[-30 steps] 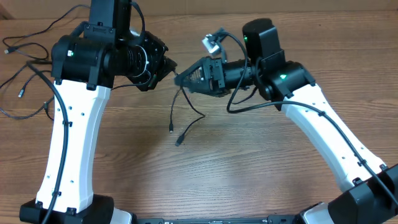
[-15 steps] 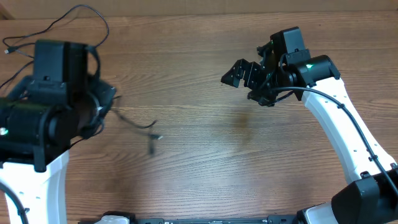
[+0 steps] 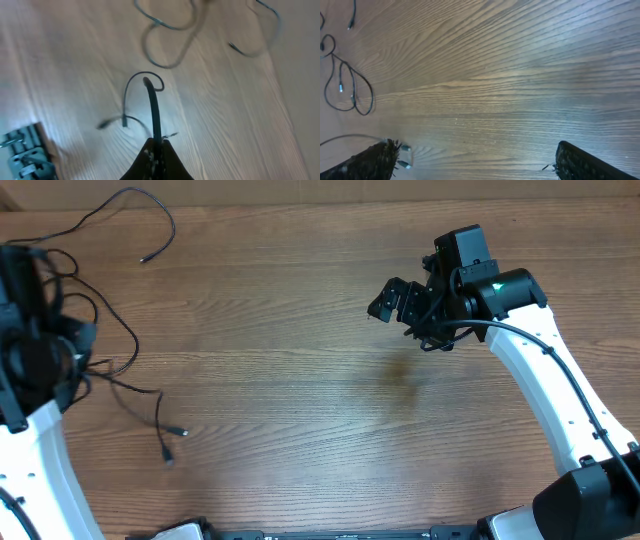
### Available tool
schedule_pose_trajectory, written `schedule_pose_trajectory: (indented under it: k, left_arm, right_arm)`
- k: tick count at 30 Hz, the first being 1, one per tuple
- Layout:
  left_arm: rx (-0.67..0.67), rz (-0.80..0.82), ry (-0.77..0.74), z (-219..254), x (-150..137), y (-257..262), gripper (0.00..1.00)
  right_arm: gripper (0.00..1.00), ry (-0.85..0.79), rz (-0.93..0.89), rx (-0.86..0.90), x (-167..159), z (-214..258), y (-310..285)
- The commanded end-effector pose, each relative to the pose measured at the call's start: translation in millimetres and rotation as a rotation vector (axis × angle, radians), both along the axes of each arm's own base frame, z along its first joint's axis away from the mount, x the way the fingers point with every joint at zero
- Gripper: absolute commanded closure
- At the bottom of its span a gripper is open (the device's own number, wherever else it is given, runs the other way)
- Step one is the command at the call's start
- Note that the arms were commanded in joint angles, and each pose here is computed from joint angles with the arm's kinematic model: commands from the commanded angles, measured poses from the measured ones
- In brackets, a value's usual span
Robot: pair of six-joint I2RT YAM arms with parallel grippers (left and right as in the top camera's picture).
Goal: Untangle cables
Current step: 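Carry the cable with the left gripper to the far left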
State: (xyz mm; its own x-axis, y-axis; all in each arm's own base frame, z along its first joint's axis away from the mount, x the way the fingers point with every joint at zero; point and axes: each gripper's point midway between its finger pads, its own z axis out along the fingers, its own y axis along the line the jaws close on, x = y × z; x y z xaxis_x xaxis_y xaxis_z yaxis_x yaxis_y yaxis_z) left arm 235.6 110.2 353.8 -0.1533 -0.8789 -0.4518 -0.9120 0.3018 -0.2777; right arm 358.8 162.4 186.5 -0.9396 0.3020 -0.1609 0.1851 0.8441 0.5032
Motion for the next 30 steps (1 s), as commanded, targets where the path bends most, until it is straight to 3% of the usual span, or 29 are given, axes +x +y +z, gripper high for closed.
schedule_pose_trajectory:
  k: [1,7,12,19,30]
  left_arm:
    - [0.018,0.138,0.090,-19,-19,33,0.96]
    - [-0.097,0.373,0.144,-58,-32,69,0.96]
    - [-0.124,0.513,0.140,-70,-37,100,0.96]
    - [-0.173,0.830,0.163,-95,-66,144,0.96]
    - [0.042,1.039,0.308,-113,-111,216,0.96]
  right_arm:
    - [0.00,-0.030,-0.008,-0.026,5,2,-4]
    - [0.00,-0.033,-0.008,-0.025,6,2,-4]
    - [0.00,-0.029,-0.008,-0.027,5,2,-4]
    - [0.00,-0.030,-0.008,-0.027,5,2,-4]
    - [0.00,-0.030,-0.008,-0.027,5,2,-4]
